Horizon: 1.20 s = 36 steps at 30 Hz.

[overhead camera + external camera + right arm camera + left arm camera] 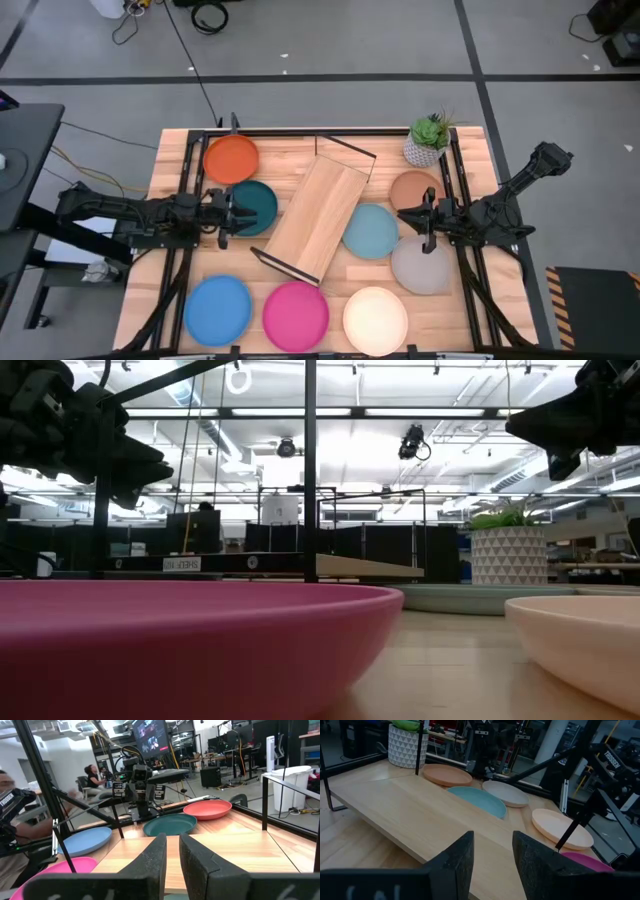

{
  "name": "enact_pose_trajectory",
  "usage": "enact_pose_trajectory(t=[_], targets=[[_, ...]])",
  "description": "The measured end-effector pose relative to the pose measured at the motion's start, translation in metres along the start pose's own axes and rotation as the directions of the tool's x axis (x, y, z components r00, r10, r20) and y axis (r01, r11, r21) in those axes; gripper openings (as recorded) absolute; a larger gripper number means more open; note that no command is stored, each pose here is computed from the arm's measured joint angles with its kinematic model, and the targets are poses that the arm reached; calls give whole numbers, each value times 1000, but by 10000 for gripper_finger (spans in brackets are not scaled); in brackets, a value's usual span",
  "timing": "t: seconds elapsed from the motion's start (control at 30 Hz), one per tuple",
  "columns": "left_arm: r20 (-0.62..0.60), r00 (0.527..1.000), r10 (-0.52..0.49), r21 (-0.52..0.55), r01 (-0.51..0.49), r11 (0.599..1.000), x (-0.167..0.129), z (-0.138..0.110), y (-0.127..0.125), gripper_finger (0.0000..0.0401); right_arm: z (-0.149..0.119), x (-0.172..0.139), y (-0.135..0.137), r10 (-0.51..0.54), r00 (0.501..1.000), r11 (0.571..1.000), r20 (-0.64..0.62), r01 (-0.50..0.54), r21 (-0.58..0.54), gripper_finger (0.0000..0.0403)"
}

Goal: Place and stack plates onto a shelf

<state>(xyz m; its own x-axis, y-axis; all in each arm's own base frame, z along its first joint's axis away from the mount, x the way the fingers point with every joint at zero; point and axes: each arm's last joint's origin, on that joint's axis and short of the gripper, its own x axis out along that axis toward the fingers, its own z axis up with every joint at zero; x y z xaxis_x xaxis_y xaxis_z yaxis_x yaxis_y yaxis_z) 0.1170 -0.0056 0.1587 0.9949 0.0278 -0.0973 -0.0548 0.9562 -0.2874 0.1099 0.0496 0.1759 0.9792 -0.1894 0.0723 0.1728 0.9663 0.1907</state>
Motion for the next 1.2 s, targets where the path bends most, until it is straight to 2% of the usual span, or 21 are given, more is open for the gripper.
enact_pose_trajectory(t=[1.2], targets=[[13,1000,-4,0,4,1000,0,1,0,142,0,0,0,0,1000,1000,1,0,1,58]])
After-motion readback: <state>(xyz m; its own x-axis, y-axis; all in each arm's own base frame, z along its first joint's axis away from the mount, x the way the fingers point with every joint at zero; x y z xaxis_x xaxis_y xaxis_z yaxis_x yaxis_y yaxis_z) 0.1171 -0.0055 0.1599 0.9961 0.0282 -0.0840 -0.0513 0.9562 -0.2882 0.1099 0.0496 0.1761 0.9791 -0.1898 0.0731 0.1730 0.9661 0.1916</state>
